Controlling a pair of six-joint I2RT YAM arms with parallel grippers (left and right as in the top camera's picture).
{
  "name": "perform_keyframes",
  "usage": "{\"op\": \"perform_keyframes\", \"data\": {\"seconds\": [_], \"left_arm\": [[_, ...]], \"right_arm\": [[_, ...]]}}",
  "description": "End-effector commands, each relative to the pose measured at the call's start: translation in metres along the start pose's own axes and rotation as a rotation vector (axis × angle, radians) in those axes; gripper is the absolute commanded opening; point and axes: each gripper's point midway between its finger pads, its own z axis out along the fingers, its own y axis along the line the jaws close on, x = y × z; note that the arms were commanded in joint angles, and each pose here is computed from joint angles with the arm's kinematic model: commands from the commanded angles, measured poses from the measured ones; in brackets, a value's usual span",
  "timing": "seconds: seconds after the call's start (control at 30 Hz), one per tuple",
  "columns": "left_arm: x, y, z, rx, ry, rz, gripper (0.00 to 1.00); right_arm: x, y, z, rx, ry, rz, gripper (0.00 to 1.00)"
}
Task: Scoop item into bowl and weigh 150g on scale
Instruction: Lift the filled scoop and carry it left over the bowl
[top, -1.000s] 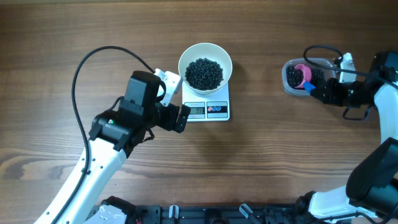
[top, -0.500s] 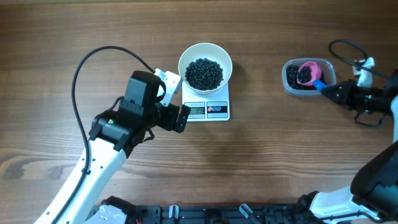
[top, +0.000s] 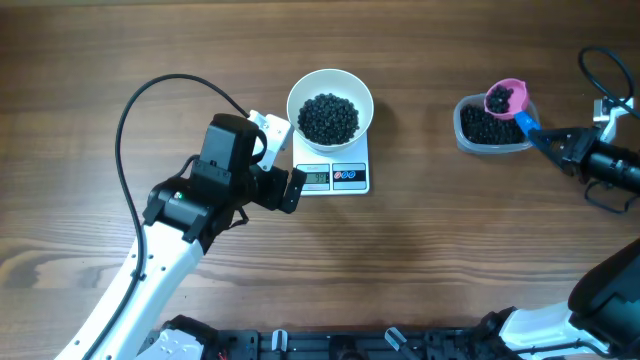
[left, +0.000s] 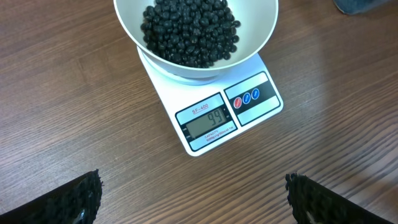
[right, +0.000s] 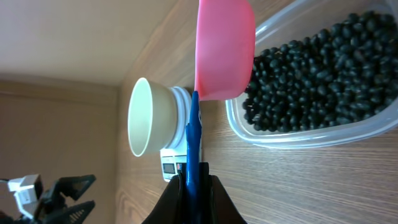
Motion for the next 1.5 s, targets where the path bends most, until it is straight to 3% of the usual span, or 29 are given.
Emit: {"op": "perform_keyframes", "data": {"seconds": [0.0, 0.4, 0.8, 1.03, 1.23, 1.47], "left_arm": [[0.0, 0.002, 0.0, -0.005, -0.001, -0.009, 1.0], [0.0, 0.002, 0.0, -0.005, -0.001, -0.009, 1.0], [0.0, 0.002, 0.0, -0.005, -0.001, -0.009, 1.0], [0.0, 0.002, 0.0, -0.005, -0.001, -0.009, 1.0], [0.0, 0.002, 0.0, -0.005, -0.001, -0.009, 1.0], [0.0, 0.002, 0.0, -0.005, -0.001, -0.009, 1.0]], "right_arm": [[-0.002, 0.008, 0.0, -0.069, -0.011, 0.022, 0.04], [0.005, 0.048, 0.013, -0.237, 0.025, 0.043, 0.04], [0.061, 0.135, 0.115, -0.375, 0.337, -0.137, 0.04], [0.089, 0.117, 0.182, -0.035, 0.379, -0.404, 0.04], [0.101, 0.149, 0.205, -0.108, 0.367, -0.573, 0.04], [0.093, 0.165, 0.201, 0.012, 0.266, -0.854, 0.04]]}}
